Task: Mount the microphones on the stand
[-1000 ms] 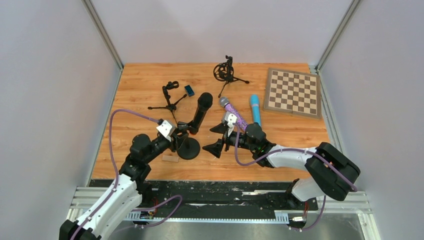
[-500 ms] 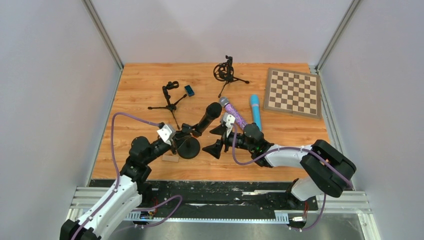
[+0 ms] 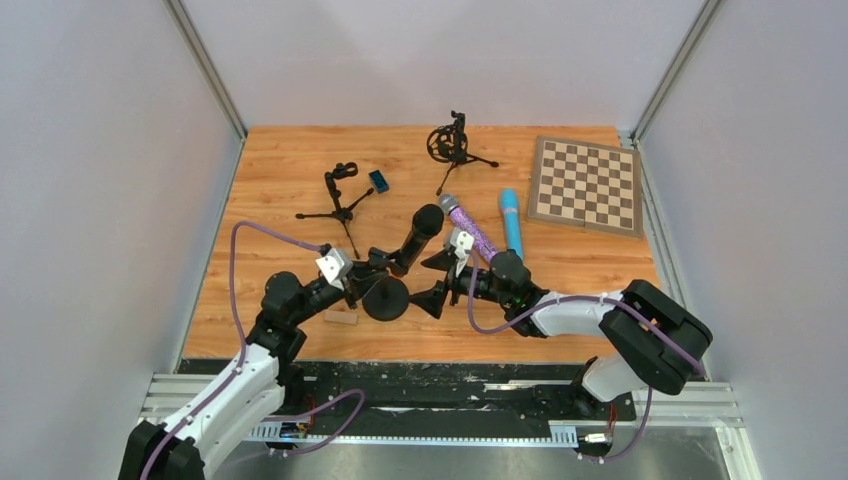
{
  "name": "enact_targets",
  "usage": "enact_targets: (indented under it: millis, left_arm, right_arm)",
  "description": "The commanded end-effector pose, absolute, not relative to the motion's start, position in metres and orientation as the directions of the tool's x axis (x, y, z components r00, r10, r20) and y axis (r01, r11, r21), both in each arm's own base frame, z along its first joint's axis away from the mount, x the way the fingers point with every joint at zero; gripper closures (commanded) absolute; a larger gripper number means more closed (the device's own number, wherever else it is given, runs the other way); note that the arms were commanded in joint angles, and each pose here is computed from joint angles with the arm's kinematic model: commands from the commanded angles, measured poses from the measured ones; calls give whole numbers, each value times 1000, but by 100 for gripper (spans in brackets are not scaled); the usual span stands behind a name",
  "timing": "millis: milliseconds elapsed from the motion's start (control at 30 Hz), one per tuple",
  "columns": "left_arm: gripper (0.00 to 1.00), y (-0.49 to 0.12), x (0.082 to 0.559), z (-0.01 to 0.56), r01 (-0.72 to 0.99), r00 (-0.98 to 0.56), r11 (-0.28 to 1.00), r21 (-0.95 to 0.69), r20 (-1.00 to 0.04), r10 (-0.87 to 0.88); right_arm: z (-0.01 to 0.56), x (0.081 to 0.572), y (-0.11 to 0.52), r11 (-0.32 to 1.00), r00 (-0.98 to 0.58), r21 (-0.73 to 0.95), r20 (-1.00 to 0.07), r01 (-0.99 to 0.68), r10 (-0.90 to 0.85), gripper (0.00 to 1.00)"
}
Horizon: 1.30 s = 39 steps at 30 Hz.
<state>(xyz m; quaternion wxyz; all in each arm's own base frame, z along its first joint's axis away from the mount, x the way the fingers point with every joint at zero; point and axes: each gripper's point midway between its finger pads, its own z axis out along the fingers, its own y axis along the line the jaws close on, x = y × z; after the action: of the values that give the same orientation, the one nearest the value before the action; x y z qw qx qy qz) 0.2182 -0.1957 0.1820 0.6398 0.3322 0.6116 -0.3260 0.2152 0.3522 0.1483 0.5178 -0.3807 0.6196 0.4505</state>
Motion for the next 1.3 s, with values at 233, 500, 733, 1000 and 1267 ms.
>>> enact_targets:
  millis: [233, 500, 733, 1000, 1267]
  left_arm:
    - [100, -227, 207, 268, 913, 130, 406, 52, -977, -167]
    - [100, -240, 198, 291, 929, 160, 361, 82, -968, -191]
    - [100, -252, 192, 300, 943, 159, 322, 87, -966, -204]
    - [100, -267, 175, 326, 961, 169, 257, 104, -954, -247]
    - [100, -269, 166, 349, 961, 194, 247, 125, -941, -278]
  right_arm:
    - [171, 219, 342, 340, -56, 89, -993, -936, 103, 6]
    - [180, 218, 351, 298, -52, 100, -985, -949, 165, 12]
    - [173, 215, 359, 253, -73, 122, -978, -960, 194, 25]
    - [169, 215, 360, 251, -58, 113, -974, -961, 220, 40]
    - [166, 212, 356, 257, -43, 99, -976, -961, 215, 73]
